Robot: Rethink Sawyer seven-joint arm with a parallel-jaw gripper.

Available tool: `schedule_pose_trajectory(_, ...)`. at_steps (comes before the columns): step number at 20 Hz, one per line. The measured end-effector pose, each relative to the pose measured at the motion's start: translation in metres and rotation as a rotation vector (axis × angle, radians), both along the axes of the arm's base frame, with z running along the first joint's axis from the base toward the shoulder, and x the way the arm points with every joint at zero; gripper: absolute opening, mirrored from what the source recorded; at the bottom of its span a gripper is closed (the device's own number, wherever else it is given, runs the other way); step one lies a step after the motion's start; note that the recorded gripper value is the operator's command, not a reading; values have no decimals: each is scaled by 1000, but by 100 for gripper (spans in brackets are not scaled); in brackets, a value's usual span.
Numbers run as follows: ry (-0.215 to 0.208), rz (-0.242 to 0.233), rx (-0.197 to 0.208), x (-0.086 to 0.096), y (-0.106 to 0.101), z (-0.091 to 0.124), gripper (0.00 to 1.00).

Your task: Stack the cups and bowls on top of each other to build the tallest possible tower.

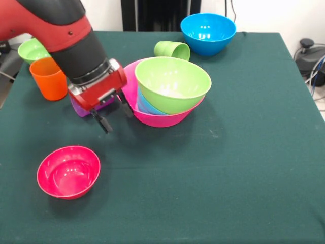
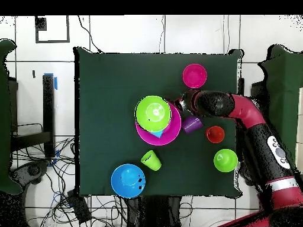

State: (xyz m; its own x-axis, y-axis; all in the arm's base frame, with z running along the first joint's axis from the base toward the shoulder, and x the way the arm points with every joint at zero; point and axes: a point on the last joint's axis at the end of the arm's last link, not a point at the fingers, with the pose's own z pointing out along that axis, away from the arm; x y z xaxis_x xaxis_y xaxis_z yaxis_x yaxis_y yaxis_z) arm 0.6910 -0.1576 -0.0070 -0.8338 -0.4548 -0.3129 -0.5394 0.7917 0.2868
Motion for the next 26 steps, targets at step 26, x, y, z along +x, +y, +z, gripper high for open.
schedule_pose_trajectory(26,-179,-8,-99,34,-91,10,100)
